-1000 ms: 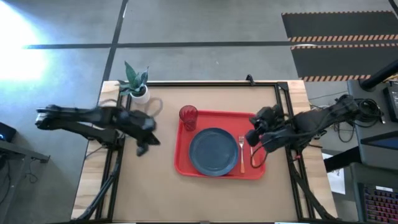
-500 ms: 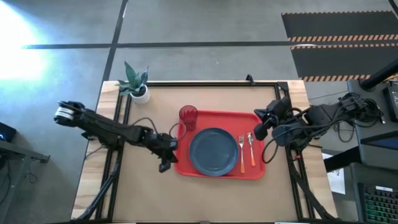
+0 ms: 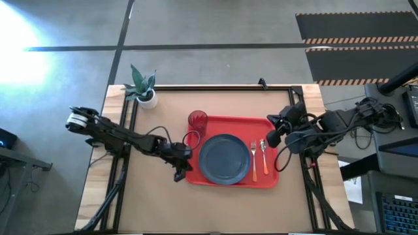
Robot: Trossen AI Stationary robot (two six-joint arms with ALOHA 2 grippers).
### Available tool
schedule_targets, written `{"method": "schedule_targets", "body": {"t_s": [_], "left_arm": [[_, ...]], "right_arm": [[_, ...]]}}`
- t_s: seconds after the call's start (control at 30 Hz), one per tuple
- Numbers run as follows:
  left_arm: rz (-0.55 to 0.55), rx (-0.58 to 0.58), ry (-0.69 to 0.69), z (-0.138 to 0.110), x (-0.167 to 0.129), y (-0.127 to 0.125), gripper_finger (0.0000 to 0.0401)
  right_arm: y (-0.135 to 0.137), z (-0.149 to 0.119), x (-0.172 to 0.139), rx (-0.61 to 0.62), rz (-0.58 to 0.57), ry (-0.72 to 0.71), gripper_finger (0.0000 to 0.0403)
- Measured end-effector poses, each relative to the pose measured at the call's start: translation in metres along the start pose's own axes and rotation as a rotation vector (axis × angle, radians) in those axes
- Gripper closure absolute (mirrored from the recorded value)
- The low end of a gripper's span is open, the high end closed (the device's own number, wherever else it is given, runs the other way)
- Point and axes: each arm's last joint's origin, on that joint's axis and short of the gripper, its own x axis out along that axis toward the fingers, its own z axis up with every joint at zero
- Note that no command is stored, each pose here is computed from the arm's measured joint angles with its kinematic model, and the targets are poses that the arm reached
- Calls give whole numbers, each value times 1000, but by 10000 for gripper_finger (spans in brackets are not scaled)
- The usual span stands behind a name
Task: Pick and place plate/cup/fork/spoon on tray
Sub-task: Adjust the red tray
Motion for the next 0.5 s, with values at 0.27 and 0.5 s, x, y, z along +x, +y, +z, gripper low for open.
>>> {"method": "schedule_targets", "body": {"t_s": [0.27, 0.5], "left_arm": [[51, -15, 82, -11, 18, 9, 401], [62, -47, 108, -15, 30, 13, 401]], "right_arm": [[-2, 0, -1, 0, 4, -3, 394], [-2, 1, -2, -2, 5, -3, 394]]}}
